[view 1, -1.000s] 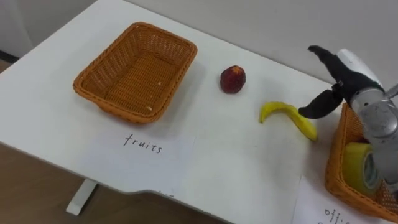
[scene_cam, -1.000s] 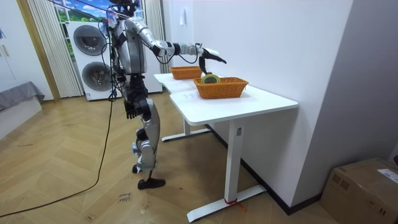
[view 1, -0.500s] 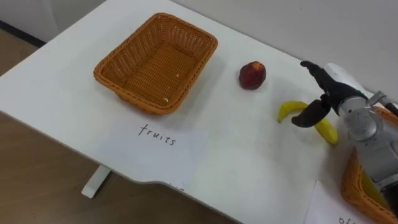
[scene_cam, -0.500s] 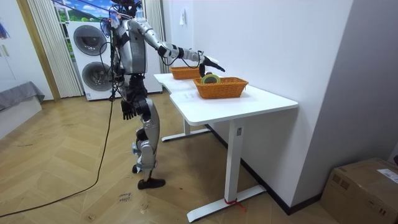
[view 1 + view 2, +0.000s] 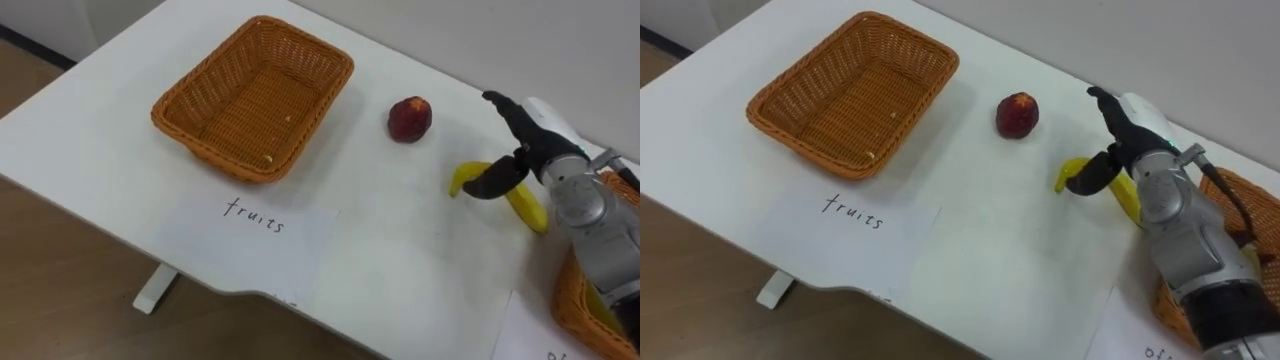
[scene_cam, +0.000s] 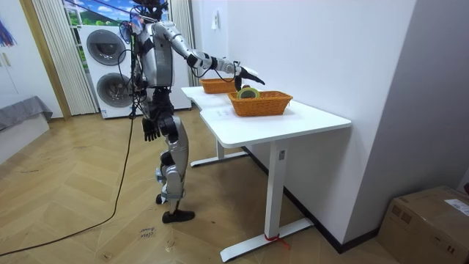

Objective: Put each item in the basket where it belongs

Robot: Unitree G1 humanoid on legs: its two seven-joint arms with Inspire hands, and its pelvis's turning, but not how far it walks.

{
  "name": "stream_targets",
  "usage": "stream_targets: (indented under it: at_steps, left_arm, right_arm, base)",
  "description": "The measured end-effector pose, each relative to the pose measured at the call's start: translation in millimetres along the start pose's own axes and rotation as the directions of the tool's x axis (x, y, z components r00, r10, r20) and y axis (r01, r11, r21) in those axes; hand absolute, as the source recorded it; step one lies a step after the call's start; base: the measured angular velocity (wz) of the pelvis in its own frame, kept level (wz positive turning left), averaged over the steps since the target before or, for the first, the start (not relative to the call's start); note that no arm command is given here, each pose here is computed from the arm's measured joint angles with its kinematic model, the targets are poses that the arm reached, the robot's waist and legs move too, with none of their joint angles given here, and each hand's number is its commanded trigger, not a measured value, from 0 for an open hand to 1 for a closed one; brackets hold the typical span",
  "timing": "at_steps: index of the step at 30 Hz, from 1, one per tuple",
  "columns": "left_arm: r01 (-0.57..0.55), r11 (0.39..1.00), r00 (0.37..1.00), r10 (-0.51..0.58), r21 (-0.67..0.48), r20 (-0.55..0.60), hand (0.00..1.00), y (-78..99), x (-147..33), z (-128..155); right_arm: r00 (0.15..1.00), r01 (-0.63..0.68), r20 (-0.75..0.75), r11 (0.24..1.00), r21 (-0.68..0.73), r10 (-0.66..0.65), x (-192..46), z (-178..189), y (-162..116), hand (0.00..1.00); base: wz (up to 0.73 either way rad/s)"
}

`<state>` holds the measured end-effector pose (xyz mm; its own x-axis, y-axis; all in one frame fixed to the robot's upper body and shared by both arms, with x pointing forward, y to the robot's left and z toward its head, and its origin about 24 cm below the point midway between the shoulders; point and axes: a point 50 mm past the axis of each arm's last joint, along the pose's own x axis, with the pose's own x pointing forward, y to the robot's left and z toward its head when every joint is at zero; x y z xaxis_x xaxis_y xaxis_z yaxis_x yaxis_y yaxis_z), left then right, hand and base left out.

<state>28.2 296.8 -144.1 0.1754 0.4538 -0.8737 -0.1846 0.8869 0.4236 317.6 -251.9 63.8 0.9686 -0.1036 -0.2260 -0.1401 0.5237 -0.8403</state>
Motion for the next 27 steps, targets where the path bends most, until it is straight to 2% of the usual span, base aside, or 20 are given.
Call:
stream_targets:
  at_steps: [5, 27]
  left_arm:
    - [-0.001, 1.0, 1.0, 0.001, 0.0, 0.001, 0.0, 0.1, 0.0, 0]
    - [-0.008, 1.0, 1.0, 0.009, 0.011, -0.022, 0.0, 5.6, 0.5, -1]
  right_arm:
    - [1.0, -0.001, -0.007, 1.0, -0.006, 0.001, 0, -2, 0, 0.0]
    - [0.977, -0.1, -0.199, 0.989, -0.107, 0.077, 5, -40, 10, 0.0]
  base:
    - [0.05]
    - [0.01]
